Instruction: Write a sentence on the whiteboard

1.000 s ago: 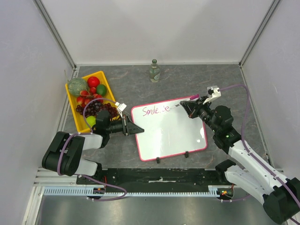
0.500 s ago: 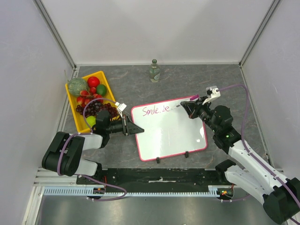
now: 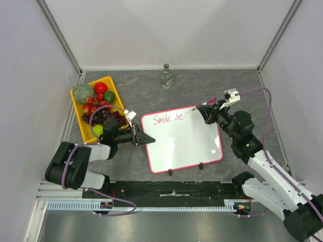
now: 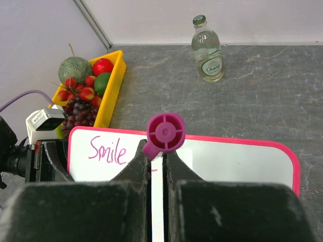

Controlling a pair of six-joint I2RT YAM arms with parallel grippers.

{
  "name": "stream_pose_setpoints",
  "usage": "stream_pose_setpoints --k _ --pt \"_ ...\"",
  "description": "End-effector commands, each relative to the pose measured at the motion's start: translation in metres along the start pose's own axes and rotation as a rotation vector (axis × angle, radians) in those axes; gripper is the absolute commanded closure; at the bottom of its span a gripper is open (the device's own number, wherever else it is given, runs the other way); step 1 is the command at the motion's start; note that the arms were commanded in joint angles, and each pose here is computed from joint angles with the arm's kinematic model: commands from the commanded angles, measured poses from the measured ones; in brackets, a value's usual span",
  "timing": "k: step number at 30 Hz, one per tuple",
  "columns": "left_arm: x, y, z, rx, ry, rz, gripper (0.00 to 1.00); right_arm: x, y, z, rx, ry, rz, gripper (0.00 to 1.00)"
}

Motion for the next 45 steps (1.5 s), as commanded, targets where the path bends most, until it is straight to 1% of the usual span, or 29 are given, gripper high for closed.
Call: stream_pose_setpoints --k 1,8,12,14,20,26,29,32,35,45 --pt "0.013 0.000 0.007 -0.005 0.057 -0.055 0.98 0.006 0.000 -0.023 -0.051 -0.042 -0.033 1.00" --pt "0.014 0.000 0.007 -0.005 0.056 -0.055 0.98 0.034 0.008 -0.015 -0.018 -0.065 -0.086 1.00" --pt "0.014 0.000 0.007 -0.006 0.056 -0.056 0.98 0.052 0.010 -0.011 -0.007 -0.088 -0.101 1.00" --pt "0.014 0.000 0.007 -0.008 0.057 -0.056 0.98 0.055 0.011 -0.010 0.004 -0.096 -0.085 1.00" --pt "0.014 0.000 0.007 -0.007 0.057 -0.056 0.98 0.033 0.007 -0.009 -0.006 -0.127 0.091 1.00" --pt "0.013 0.000 0.007 -0.004 0.057 -0.054 0.98 0.020 0.008 -0.003 0.015 -0.142 0.160 1.00" --pt "0.013 0.000 0.007 -0.003 0.056 -0.053 0.98 0.011 0.009 0.001 0.025 -0.129 0.174 1.00" --pt "0.013 0.000 0.007 -0.006 0.059 -0.054 0.98 0.001 0.012 0.005 0.032 -0.106 0.150 1.00" --pt "0.014 0.000 0.007 -0.004 0.056 -0.054 0.98 -0.006 0.013 0.003 0.012 -0.077 0.123 1.00" --pt "0.014 0.000 0.007 -0.003 0.055 -0.053 0.98 -0.002 0.014 0.009 0.007 -0.065 0.060 1.00"
Point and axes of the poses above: each gripper's point midway between its finger pads, its own y axis out along the fingers, its own x axis along the line the jaws close on, z = x × y, the point moved 7 cm from there along -y, back along the fingers, and after that the axes turned 14 degrees about -y, right-handed, at the moved point
